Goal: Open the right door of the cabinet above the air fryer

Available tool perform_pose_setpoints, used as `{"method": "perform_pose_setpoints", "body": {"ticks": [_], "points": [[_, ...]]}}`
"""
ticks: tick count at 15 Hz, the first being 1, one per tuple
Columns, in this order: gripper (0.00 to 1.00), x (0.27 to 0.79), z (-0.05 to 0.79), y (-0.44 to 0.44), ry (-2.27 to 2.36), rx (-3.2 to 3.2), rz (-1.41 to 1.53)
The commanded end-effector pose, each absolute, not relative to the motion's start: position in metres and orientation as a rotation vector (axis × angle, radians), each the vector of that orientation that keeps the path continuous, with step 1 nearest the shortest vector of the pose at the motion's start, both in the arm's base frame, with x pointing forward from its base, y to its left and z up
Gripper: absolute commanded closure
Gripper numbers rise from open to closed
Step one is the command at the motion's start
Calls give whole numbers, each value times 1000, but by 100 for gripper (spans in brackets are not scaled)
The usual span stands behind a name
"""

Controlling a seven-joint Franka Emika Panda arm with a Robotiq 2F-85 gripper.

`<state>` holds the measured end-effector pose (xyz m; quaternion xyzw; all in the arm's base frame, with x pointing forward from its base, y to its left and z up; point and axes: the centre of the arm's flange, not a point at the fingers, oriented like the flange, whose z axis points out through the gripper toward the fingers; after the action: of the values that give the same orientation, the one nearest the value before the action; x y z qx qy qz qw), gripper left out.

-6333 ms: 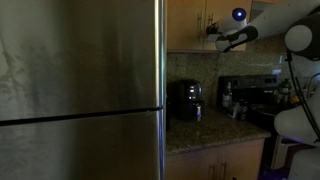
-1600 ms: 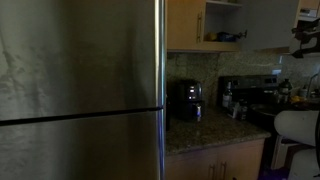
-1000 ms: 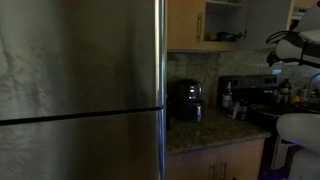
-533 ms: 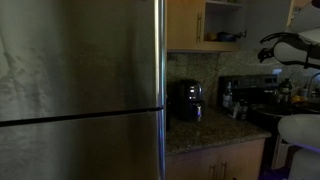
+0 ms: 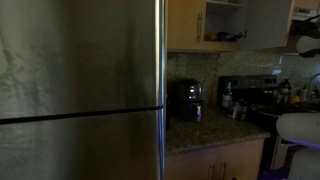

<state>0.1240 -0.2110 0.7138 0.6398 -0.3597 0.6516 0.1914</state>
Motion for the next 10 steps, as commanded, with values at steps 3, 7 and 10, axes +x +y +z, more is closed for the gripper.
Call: {"method": "perform_pose_setpoints", "body": {"ticks": [3, 7, 10], "points": [[0, 161, 753, -325, -1179, 1584, 1898], [0, 172, 759, -399, -1107, 1766, 1623], [0, 187, 754, -461, -1063, 1968, 1461]]}}
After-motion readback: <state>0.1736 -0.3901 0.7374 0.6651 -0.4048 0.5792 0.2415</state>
